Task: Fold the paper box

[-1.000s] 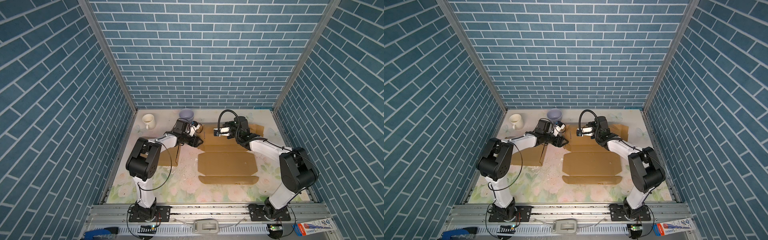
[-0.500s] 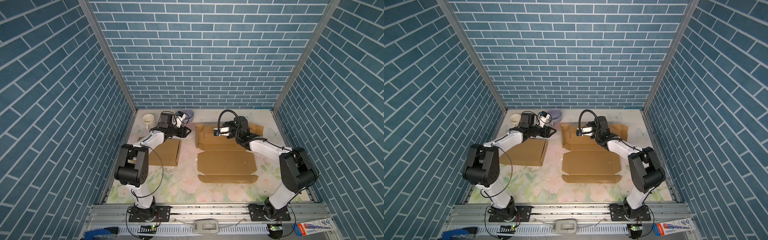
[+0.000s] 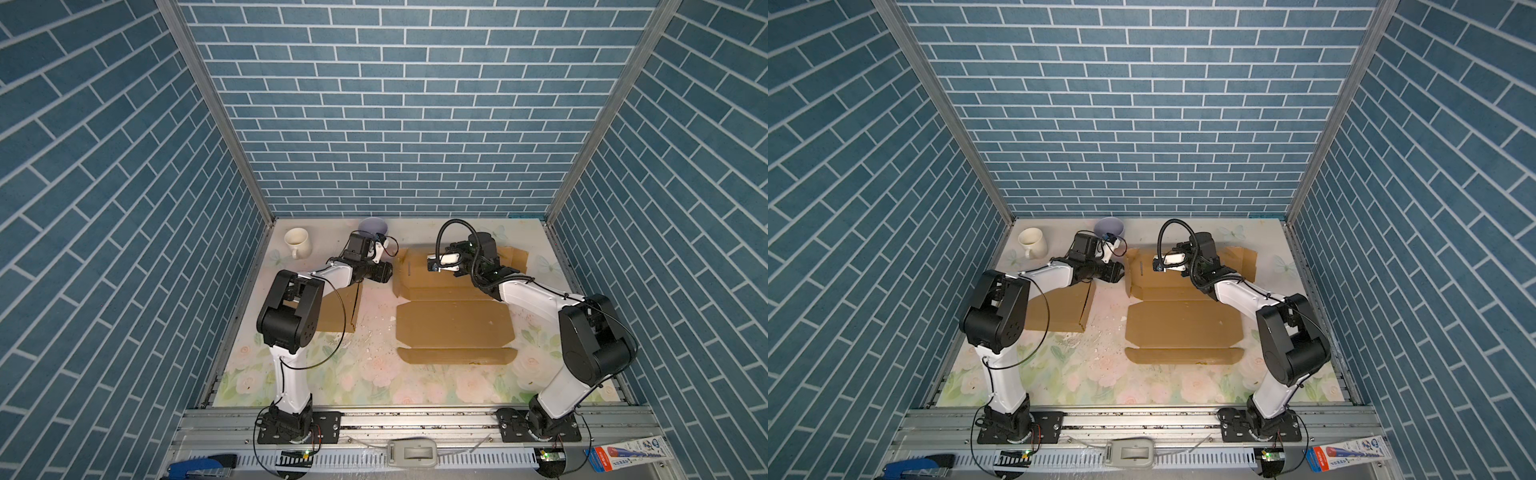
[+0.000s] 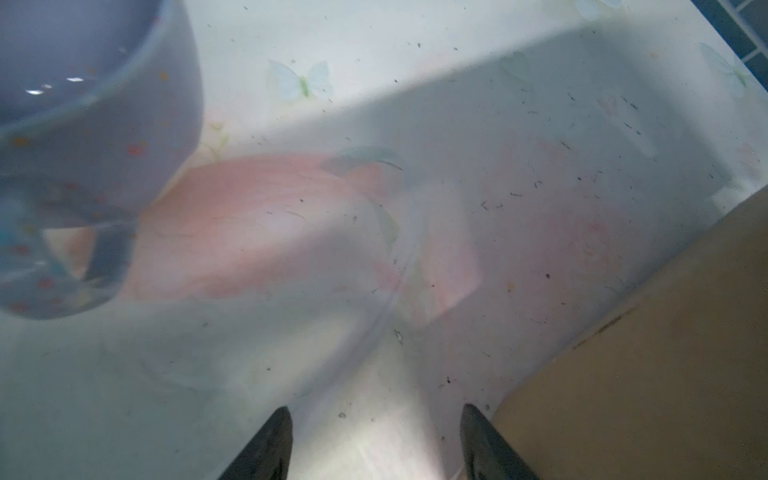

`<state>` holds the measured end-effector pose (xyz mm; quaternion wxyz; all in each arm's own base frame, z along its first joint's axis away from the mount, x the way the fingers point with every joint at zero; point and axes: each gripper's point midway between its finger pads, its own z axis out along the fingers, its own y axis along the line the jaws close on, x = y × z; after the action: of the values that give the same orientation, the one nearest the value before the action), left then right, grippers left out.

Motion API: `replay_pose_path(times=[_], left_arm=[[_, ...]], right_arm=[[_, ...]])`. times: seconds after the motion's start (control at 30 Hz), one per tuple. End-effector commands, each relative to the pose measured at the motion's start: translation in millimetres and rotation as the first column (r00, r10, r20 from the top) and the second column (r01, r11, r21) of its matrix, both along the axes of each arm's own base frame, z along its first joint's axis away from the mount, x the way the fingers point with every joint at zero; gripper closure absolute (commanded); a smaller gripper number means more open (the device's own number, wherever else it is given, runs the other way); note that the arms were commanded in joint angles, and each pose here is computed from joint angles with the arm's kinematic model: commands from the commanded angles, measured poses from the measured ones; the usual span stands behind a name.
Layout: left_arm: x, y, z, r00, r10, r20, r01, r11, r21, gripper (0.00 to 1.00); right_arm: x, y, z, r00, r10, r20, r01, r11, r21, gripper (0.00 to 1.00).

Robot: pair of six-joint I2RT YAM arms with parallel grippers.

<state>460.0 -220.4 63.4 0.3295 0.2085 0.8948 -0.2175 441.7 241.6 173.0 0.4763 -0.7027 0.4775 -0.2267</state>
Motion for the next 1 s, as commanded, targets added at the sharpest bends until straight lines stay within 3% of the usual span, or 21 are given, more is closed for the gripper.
replay_pose_path(times=[0.0,0.23,0.53,0.73,0.97], left_arm=[[2,-9,3,0.999,-0.027,0.021,0.028,0.998,-0.052,0.35],[-25,-22,34,0.996,-0.091,0.014,0.092,0.988,-0.124,0.34],[-49,-52,11,0.995,-0.069,-0.069,0.057,0.986,-0.159,0.34],[-53,-50,24,1.000,-0.022,-0.013,0.019,0.985,-0.173,0.27],[-56,-52,30,0.997,-0.071,0.029,0.076,0.967,-0.244,0.23]], right_arm=[[-4,3,20,0.998,0.021,0.054,-0.022,1.000,0.020,1.00],[-5,2,26,0.997,0.012,0.071,-0.014,1.000,0.024,1.00],[-9,3,22,0.998,0.009,0.068,-0.011,1.000,0.021,1.00],[-9,2,20,0.998,0.005,0.063,-0.006,1.000,0.018,1.00],[-10,2,19,0.998,0.007,0.062,-0.008,1.000,0.018,1.00]])
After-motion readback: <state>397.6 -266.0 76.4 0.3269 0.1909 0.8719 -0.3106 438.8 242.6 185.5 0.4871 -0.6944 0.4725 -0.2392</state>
